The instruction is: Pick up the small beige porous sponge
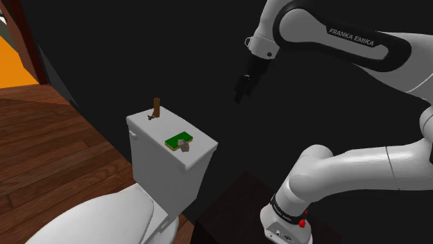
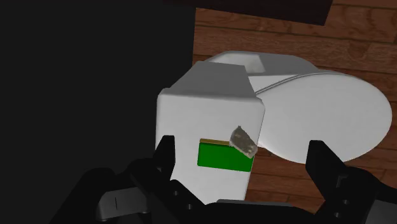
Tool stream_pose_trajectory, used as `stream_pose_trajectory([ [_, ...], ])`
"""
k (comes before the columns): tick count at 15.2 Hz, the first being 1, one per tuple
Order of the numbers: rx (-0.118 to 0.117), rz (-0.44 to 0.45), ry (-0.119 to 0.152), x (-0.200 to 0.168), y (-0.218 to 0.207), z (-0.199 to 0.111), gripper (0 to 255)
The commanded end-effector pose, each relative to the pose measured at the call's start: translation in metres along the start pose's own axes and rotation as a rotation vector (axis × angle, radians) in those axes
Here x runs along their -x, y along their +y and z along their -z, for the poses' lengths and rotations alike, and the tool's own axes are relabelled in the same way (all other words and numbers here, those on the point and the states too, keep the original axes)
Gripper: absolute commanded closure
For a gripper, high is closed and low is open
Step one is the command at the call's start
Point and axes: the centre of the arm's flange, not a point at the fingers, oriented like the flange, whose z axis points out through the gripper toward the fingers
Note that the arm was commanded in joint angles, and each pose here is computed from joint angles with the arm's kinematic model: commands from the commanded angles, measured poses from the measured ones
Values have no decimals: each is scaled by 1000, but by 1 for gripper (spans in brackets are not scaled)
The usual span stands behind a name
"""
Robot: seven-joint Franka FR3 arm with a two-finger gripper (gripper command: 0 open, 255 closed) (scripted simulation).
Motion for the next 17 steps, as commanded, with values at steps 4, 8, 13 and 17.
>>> stream_pose_trajectory([
  [4,25,39,-14,-27,-12,-30,0],
  [8,59,92,-33,-62,-28,-71,0],
  [13,100,158,-56,-103,-48,-123,0],
  [17,134,211,-75,-134,-65,-166,0],
])
